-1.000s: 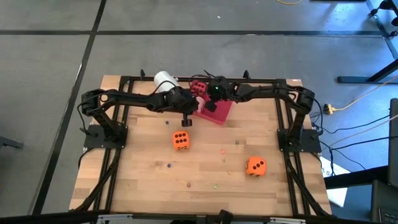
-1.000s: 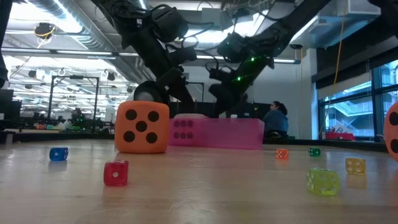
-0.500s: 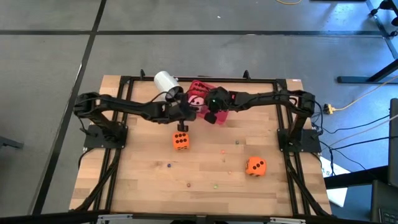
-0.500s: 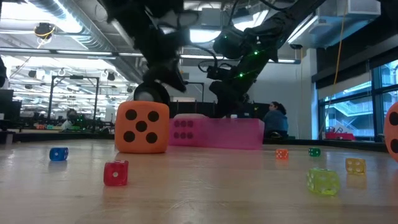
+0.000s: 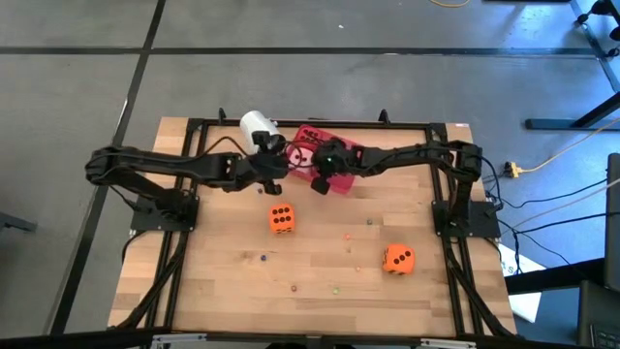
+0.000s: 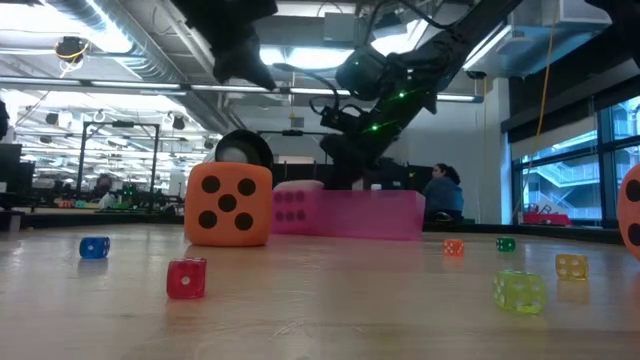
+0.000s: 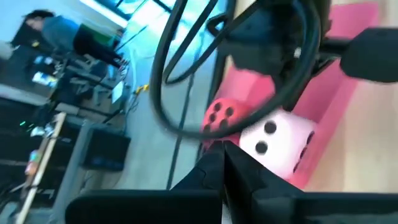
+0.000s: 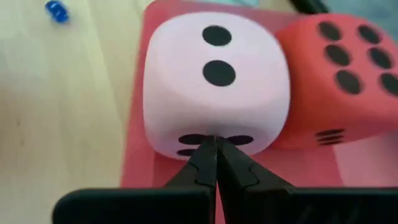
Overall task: Pick & Place Dice
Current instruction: Adjust the big dice
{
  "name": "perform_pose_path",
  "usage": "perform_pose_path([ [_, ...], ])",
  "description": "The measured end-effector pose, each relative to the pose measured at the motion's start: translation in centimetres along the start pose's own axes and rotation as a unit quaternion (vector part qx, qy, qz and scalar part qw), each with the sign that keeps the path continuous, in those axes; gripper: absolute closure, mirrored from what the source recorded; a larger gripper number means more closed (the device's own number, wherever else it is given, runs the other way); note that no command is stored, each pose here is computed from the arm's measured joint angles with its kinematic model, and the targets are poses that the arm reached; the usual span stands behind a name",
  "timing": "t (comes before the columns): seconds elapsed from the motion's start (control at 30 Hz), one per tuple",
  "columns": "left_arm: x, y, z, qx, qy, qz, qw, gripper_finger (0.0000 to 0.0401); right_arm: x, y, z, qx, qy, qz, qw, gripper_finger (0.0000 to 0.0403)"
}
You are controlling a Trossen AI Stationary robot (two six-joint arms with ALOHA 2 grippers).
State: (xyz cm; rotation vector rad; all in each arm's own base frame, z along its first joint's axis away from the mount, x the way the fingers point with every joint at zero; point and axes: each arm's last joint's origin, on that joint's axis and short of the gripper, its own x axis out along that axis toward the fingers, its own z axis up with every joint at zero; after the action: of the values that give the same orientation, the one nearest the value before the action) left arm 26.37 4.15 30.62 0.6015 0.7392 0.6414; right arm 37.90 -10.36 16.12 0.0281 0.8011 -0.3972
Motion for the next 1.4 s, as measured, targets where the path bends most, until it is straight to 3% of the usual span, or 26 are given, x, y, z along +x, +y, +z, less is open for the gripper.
perform_pose_path([
  [0.2,-0.3,0.3,-0.3,0.002,0.017,0.020,1.000,0.0398,0.0,-0.1,0.7,0.006,-0.033,-0.001,0.999,0.0401],
  [0.6,-0.4,-0.1,-0.9,-0.003,0.039,0.006,0.999,0.0398,0.0,0.2,-1.2,0.002,0.059,0.018,0.998,0.0401],
  [0.8,-0.4,0.0,-0.8,-0.006,0.038,0.008,0.999,0.0398,1.1,-0.6,-0.8,0.018,0.021,0.024,0.999,0.0401],
  [1.4,-0.4,0.0,-0.6,-0.016,0.028,0.010,0.999,0.0398,2.4,-2.0,-0.8,0.014,-0.007,0.016,1.000,0.0401],
])
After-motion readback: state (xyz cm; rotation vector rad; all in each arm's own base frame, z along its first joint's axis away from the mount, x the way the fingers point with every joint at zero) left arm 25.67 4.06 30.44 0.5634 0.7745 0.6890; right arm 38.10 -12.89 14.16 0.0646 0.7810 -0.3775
